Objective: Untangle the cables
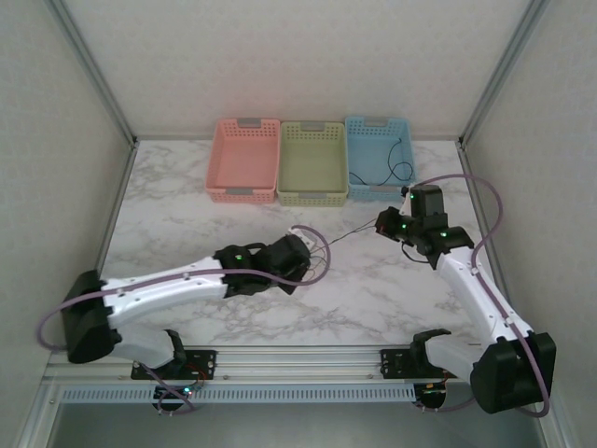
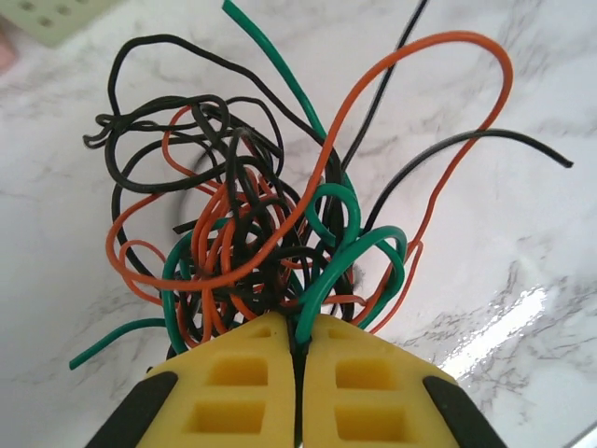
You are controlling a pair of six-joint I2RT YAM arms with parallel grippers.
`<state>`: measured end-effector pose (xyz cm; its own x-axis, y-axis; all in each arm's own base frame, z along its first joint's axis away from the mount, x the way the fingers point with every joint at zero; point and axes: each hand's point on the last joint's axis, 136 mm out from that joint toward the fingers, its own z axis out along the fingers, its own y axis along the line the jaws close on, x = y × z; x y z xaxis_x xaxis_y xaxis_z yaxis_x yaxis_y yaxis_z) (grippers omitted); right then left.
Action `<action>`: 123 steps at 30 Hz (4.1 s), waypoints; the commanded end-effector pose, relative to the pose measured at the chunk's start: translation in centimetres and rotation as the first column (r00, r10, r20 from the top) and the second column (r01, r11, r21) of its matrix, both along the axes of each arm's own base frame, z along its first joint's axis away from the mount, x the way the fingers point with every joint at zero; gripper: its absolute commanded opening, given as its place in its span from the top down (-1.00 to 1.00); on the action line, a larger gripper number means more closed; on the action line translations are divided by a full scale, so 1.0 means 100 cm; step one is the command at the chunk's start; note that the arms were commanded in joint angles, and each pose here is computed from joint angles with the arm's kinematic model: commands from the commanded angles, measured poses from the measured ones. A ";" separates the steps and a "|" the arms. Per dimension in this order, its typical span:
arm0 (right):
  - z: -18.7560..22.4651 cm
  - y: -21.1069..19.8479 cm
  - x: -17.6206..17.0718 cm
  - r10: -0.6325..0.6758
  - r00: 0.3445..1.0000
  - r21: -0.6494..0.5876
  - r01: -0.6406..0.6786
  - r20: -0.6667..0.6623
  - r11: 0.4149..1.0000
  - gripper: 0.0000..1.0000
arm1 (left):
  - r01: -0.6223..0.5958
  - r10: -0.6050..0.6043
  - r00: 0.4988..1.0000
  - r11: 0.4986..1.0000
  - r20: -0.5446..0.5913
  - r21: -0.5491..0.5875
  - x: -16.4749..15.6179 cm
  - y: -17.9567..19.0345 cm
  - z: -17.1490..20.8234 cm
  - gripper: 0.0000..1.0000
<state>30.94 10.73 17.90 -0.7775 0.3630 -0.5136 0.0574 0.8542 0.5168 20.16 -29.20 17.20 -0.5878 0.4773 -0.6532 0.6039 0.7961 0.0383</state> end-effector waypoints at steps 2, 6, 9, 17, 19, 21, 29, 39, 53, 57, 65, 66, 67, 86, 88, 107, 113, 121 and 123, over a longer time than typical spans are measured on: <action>-0.020 -0.028 0.002 -0.100 0.994 -0.027 0.100 -0.034 0.995 1.00 | -0.118 0.118 0.993 0.992 -0.014 -0.034 0.002 0.048 0.014 1.00; -0.033 -0.049 0.002 -0.184 0.981 -0.033 0.182 -0.061 0.983 1.00 | -0.200 0.200 0.980 0.969 -0.010 -0.144 0.007 0.078 0.035 1.00; -0.040 -0.067 0.000 -0.251 0.965 -0.057 0.247 -0.072 0.967 1.00 | -0.255 0.260 0.966 0.941 -0.010 -0.224 0.009 0.099 0.049 1.00; -0.049 -0.107 -0.007 -0.398 0.914 -0.162 0.382 -0.079 0.910 1.00 | -0.470 0.490 0.865 0.867 0.110 -0.165 0.023 0.159 0.065 1.00; -0.050 -0.119 -0.011 -0.445 0.892 -0.193 0.425 -0.076 0.885 1.00 | -0.531 0.550 0.824 0.834 0.138 -0.151 0.026 0.175 0.067 1.00; -0.051 -0.124 -0.012 -0.464 0.883 -0.197 0.443 -0.075 0.875 1.00 | -0.564 0.582 0.801 0.812 0.140 -0.148 0.026 0.184 0.066 1.00; -0.050 -0.137 -0.016 -0.511 0.857 -0.215 0.488 -0.064 0.846 1.00 | -0.598 0.614 0.780 0.788 0.117 -0.149 0.023 0.195 0.060 1.00; -0.042 -0.181 -0.035 -0.661 0.750 -0.306 0.625 -0.019 0.718 1.00 | -0.720 0.729 0.663 0.683 0.172 -0.120 0.022 0.235 0.061 1.00; -0.031 -0.215 -0.049 -0.764 0.644 -0.366 0.722 0.044 0.588 1.00 | -0.825 0.833 0.498 0.541 0.242 -0.163 0.017 0.284 0.086 1.00; -0.037 -0.221 -0.050 -0.783 0.621 -0.373 0.733 0.024 0.569 1.00 | -0.839 0.849 0.450 0.508 0.277 -0.193 0.012 0.300 0.102 1.00; -0.038 -0.225 -0.051 -0.790 0.612 -0.385 0.737 0.033 0.555 1.00 | -0.846 0.852 0.433 0.497 0.295 -0.193 0.008 0.313 0.119 1.00; -0.039 -0.225 -0.050 -0.789 0.613 -0.383 0.737 0.034 0.556 1.00 | -0.845 0.852 0.437 0.499 0.289 -0.191 0.009 0.312 0.118 1.00; -0.039 -0.224 -0.050 -0.788 0.615 -0.381 0.736 0.033 0.559 1.00 | -0.842 0.850 0.447 0.505 0.280 -0.191 0.010 0.310 0.116 1.00; -0.014 -0.020 -0.018 -0.006 0.999 -0.180 -0.001 -0.040 0.984 1.00 | -0.546 0.545 0.831 0.758 -0.113 -0.356 0.048 0.170 0.072 1.00; -0.018 0.005 -0.025 0.096 0.993 -0.198 -0.109 -0.073 0.974 1.00 | -0.550 0.543 0.830 0.761 -0.124 -0.344 0.049 0.169 0.067 1.00; -0.090 0.218 -0.053 0.661 0.700 -0.351 -0.711 -0.271 0.609 0.81 | -0.614 0.615 0.782 0.731 -0.103 -0.298 0.040 0.192 0.045 1.00; -0.100 0.239 -0.052 0.668 0.688 -0.332 -0.724 -0.283 0.605 0.64 | -0.625 0.630 0.771 0.723 -0.089 -0.295 0.041 0.196 0.045 1.00; -0.125 0.236 -0.054 0.612 0.723 -0.330 -0.691 -0.321 0.643 0.39 | -0.628 0.634 0.768 0.719 -0.088 -0.297 0.041 0.196 0.042 1.00; -0.128 0.236 -0.055 0.608 0.725 -0.323 -0.689 -0.323 0.649 0.34 | -0.627 0.634 0.769 0.719 -0.088 -0.298 0.041 0.196 0.042 1.00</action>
<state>25.59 34.18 5.75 -0.8091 -0.4910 -0.3229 -0.5597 0.8114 0.1686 24.07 -10.11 21.29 -0.6871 -0.1907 -0.7011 -0.0146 0.9684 -0.2490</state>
